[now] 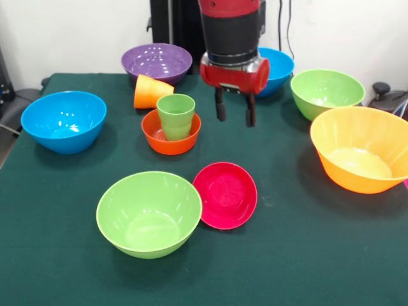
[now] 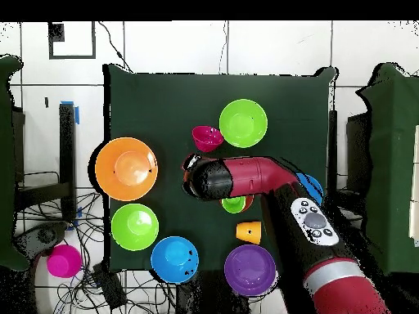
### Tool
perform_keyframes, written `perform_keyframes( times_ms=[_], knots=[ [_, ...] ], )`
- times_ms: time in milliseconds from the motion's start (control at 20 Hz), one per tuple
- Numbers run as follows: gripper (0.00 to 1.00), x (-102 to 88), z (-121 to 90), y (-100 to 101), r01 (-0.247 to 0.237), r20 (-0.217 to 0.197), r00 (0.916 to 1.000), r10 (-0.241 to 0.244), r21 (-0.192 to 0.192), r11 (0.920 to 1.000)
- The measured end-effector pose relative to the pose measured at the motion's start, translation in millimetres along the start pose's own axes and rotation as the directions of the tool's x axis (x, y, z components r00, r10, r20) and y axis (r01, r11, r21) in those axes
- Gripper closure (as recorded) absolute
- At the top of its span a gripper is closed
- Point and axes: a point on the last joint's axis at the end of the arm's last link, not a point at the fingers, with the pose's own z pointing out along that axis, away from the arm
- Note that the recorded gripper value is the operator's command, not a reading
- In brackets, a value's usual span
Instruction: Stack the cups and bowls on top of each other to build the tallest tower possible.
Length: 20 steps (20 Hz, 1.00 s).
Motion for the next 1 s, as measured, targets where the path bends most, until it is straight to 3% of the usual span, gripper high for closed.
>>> perform_keyframes(
  times_ms=[500, 1000],
  knots=[
    [0.0, 9.7, 20.8, 3.3, 0.016, -0.033, 0.9993, -0.016, -0.013, 0.9998],
    [0.0, -32.1, 34.0, 14.5, -0.022, -0.003, 0.9998, 0.022, -0.06, 0.998]
  ],
)
